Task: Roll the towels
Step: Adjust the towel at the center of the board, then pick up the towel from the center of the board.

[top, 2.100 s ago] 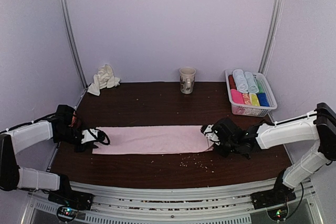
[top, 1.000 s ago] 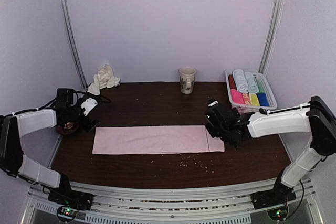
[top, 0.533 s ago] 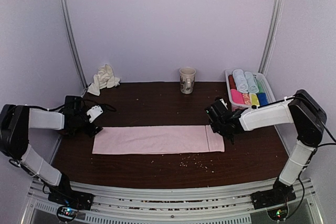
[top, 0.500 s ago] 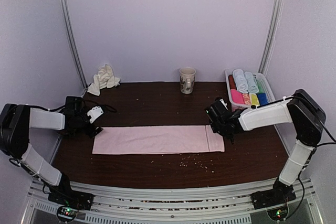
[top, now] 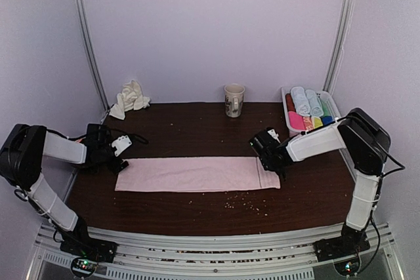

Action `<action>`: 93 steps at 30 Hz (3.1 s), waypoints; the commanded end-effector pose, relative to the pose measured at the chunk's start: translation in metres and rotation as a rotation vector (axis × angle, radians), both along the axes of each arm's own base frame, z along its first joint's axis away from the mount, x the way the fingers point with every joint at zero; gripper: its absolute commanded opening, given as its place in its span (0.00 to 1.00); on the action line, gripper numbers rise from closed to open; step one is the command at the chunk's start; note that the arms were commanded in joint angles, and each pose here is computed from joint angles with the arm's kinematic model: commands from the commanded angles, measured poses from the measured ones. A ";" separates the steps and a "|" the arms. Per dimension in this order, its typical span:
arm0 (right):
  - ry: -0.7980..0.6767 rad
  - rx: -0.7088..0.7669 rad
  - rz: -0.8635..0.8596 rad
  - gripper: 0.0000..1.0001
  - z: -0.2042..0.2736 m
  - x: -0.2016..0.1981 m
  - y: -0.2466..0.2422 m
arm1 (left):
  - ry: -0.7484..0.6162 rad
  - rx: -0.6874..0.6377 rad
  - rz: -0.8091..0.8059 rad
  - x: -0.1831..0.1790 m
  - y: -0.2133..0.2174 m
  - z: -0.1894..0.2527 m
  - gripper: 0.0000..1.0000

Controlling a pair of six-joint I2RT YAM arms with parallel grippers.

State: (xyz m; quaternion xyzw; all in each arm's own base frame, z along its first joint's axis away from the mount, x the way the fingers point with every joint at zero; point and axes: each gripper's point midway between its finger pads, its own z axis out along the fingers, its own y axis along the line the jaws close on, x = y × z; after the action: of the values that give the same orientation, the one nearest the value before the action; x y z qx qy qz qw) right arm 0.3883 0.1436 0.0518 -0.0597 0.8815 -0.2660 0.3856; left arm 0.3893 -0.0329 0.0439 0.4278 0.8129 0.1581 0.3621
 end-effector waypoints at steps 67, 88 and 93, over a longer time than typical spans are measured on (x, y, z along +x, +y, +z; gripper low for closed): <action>0.053 1.036 0.000 0.80 -0.022 -0.103 0.040 | -0.296 -0.388 0.122 -0.106 -0.003 0.130 0.98; 0.078 0.960 -0.069 0.62 -0.056 -0.109 0.052 | -0.332 -0.376 0.123 -0.109 -0.001 0.137 0.98; 0.062 0.936 -0.095 0.48 -0.058 -0.108 0.047 | -0.342 -0.376 0.120 -0.110 -0.001 0.139 0.98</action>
State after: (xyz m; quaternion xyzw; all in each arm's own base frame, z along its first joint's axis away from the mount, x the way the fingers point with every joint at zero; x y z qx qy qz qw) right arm 0.3016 0.2085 0.0280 0.1512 0.8906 0.2027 0.3779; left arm 0.2784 -0.0341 0.1760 0.2702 0.7898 0.0896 0.5433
